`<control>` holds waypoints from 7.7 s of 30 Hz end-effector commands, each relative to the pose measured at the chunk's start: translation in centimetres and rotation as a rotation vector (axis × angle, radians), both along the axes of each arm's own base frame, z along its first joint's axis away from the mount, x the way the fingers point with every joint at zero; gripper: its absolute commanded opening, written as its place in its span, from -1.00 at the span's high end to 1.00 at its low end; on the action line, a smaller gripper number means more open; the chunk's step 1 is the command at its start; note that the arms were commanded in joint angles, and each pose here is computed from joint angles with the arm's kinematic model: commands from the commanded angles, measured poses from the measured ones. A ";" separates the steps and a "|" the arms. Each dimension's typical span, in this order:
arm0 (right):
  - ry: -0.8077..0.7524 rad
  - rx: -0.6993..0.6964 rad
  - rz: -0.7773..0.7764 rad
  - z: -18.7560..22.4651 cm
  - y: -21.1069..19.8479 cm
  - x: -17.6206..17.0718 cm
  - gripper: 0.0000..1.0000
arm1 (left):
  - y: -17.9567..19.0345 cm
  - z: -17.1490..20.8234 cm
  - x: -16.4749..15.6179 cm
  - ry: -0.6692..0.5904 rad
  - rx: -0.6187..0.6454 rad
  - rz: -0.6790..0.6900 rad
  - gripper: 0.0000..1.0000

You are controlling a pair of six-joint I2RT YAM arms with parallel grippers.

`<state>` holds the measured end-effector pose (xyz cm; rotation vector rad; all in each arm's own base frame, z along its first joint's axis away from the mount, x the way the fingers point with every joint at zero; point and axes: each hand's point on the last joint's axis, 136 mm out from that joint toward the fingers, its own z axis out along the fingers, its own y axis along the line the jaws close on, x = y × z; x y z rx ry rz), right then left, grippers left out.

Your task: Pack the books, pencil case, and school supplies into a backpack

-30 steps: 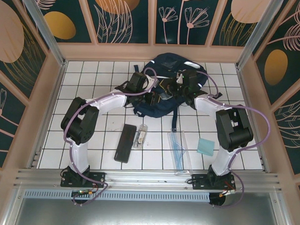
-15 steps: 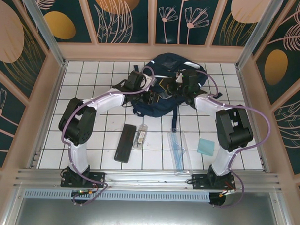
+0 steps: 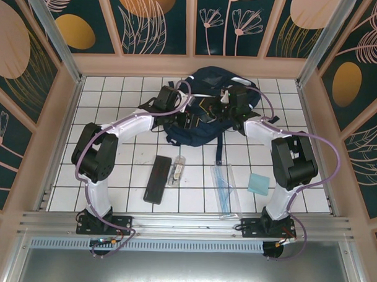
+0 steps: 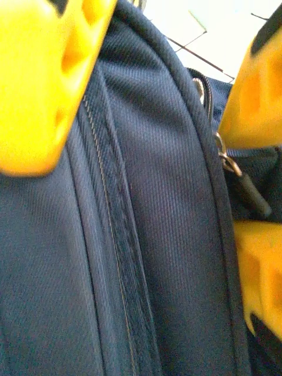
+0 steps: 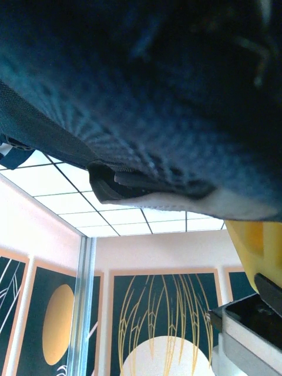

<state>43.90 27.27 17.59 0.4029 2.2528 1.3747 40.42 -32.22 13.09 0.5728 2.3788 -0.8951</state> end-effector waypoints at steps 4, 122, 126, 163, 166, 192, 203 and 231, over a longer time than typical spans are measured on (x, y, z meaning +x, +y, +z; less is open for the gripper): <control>-0.185 0.049 0.087 6.0 1.8 -0.1 1.00 | 2.1 2.5 1.0 -0.060 0.018 0.044 0.15; -0.150 -0.056 -0.066 4.3 -7.4 0.2 1.00 | 10.6 3.7 5.6 -0.186 -0.235 0.358 1.00; -0.143 -0.059 -0.095 4.0 -8.6 0.9 1.00 | 6.3 6.2 1.6 -0.221 -0.241 0.243 1.00; -0.215 -0.074 -0.189 7.3 -6.8 -3.4 1.00 | 6.7 2.2 1.3 -0.134 -0.165 0.431 1.00; -0.208 -0.051 -0.138 7.6 -6.3 -3.7 1.00 | 7.6 1.7 2.8 -0.152 -0.134 0.466 1.00; -0.239 0.012 0.094 11.8 -6.4 -5.0 1.00 | 7.4 0.9 13.8 -0.295 -0.188 0.286 1.00; -0.261 0.028 0.142 12.5 -5.8 -5.6 1.00 | 6.9 -4.1 16.5 -0.179 -0.146 0.313 1.00; -0.194 0.035 0.195 10.2 -4.5 -4.5 1.00 | 10.2 0.5 23.1 -0.170 -0.121 0.634 -0.42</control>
